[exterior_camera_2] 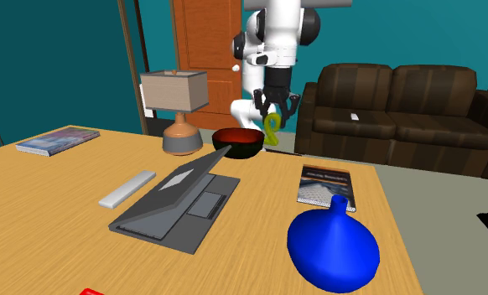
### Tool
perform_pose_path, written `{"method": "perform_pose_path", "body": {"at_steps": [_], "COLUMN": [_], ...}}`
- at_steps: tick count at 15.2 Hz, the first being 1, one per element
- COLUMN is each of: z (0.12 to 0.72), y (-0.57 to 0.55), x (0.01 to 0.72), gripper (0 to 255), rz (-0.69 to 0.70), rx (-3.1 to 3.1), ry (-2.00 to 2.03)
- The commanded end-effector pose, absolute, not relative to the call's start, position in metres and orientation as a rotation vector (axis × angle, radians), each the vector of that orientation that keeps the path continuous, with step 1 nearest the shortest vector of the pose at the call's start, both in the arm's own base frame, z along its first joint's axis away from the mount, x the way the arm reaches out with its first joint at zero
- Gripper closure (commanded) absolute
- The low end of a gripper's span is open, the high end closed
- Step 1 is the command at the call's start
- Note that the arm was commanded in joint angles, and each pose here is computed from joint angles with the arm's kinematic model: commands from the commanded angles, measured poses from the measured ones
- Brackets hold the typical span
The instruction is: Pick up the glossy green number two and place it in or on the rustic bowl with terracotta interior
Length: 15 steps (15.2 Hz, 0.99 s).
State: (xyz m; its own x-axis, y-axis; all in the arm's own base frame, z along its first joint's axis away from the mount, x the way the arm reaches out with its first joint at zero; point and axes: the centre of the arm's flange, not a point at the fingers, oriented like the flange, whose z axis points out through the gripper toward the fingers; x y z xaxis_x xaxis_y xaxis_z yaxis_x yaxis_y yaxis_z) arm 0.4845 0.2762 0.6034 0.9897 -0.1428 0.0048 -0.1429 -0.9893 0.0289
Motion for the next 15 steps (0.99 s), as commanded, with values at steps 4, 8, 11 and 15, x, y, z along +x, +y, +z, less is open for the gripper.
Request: {"method": "perform_pose_path", "body": {"at_steps": [4, 8, 11, 15], "z": [0.608, 0.611, 0.614, 0.618], "y": [0.233, 0.199, 0.174, 0.140], "x": [0.433, 0.393, 0.363, 0.323], "gripper": [255, 255, 255, 255], "rz": [0.004, 0.004, 0.004, 0.004], "rx": [3.105, 3.105, 3.105, 3.105], "ry": [-0.224, -0.224, -0.224, -0.224]}}
